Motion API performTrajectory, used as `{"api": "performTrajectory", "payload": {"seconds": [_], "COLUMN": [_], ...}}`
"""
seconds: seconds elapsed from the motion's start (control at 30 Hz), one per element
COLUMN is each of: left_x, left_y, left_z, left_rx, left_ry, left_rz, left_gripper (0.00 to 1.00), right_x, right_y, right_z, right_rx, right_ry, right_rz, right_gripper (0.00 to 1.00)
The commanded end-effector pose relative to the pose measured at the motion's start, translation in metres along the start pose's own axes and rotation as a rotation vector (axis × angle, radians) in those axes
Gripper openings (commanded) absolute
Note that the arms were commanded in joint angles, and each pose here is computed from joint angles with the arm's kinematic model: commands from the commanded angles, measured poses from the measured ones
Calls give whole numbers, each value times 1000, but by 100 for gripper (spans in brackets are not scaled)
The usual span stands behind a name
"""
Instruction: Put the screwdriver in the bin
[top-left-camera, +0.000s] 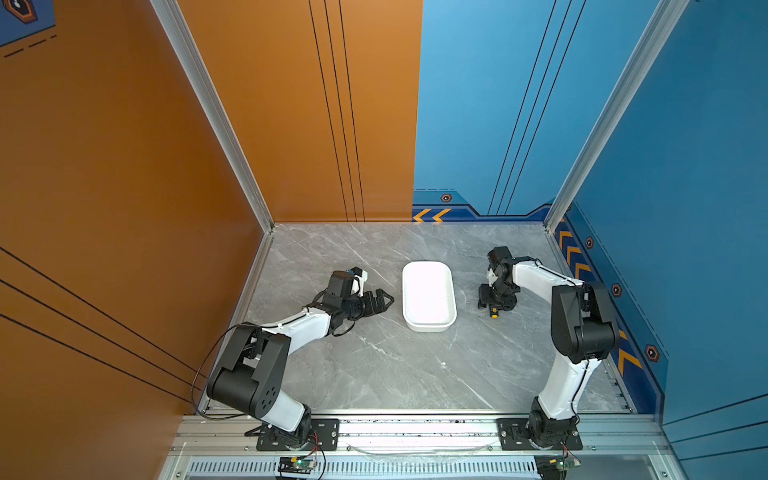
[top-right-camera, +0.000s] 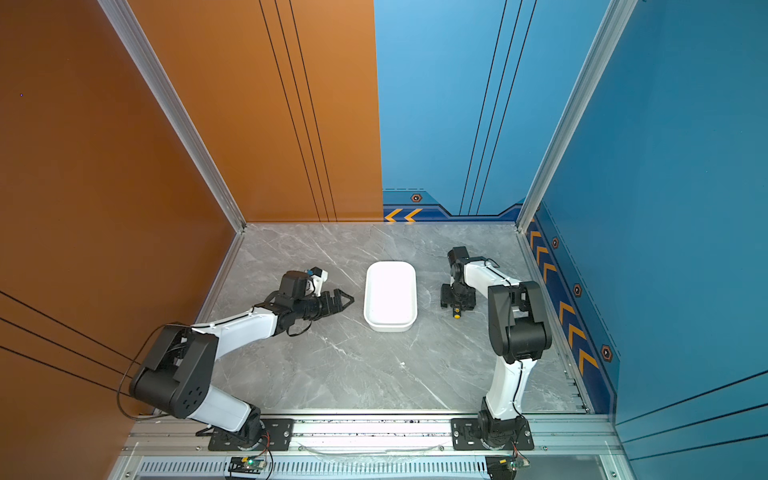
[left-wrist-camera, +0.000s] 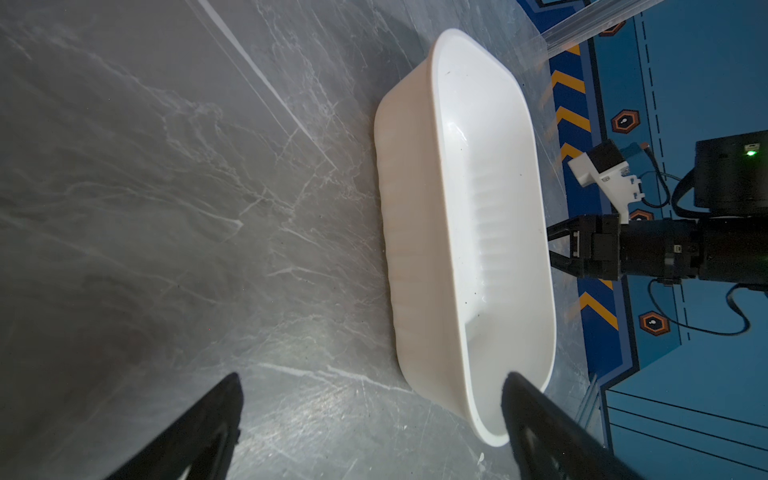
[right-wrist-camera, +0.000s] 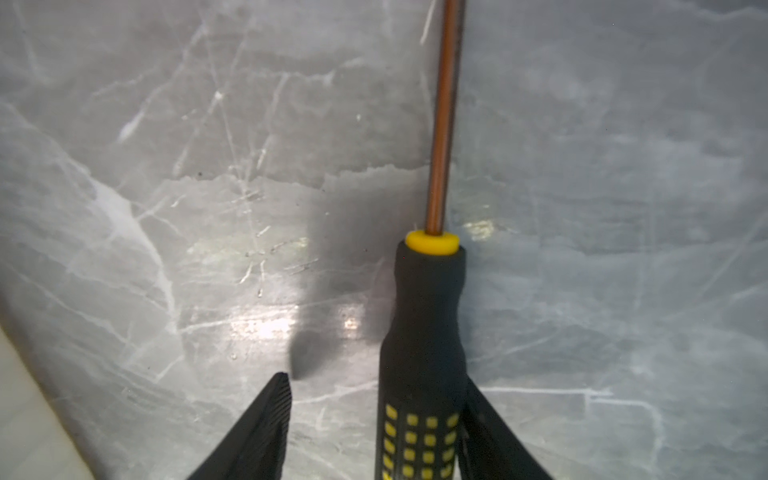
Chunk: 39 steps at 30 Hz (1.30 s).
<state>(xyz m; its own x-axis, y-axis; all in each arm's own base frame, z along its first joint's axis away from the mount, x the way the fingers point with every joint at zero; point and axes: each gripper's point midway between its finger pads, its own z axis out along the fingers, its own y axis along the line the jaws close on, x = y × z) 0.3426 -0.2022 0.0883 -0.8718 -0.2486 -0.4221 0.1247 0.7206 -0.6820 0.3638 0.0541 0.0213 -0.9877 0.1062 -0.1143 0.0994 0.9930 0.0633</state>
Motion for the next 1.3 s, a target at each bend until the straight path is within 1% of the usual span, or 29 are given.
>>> {"api": "performTrajectory", "payload": {"seconds": [0.0, 0.07, 0.17, 0.3, 0.43, 0.7, 0.77, 0.87, 1.03, 1.27], "left_x": [0, 0, 2, 2, 2, 1, 2, 2, 3, 5], "left_y": [-9, -10, -10, -11, -11, -11, -11, -14, -9, -9], "left_z": [3, 5, 7, 8, 9, 9, 10, 9, 8, 11], "left_rx": [25, 26, 30, 34, 34, 34, 36, 47, 26, 34], "left_ry": [24, 27, 36, 42, 43, 42, 47, 51, 41, 55], "left_rz": [14, 14, 20, 21, 21, 19, 13, 16, 18, 16], "left_gripper": [98, 98, 98, 98, 98, 98, 98, 98, 98, 98], "right_x": [11, 12, 13, 12, 12, 8, 8, 7, 5, 1], "right_y": [-4, -3, -3, -2, -2, -1, -2, -2, 3, 4], "right_z": [8, 8, 9, 8, 8, 6, 7, 6, 2, -7], "right_rx": [30, 31, 29, 26, 29, 30, 30, 27, 7, 2], "right_ry": [53, 55, 58, 57, 58, 50, 51, 48, 46, 18], "right_rz": [-12, -13, -14, -10, -12, -12, -9, -7, -4, 2], "right_gripper": [55, 53, 47, 33, 27, 7, 0, 0, 0, 0]}}
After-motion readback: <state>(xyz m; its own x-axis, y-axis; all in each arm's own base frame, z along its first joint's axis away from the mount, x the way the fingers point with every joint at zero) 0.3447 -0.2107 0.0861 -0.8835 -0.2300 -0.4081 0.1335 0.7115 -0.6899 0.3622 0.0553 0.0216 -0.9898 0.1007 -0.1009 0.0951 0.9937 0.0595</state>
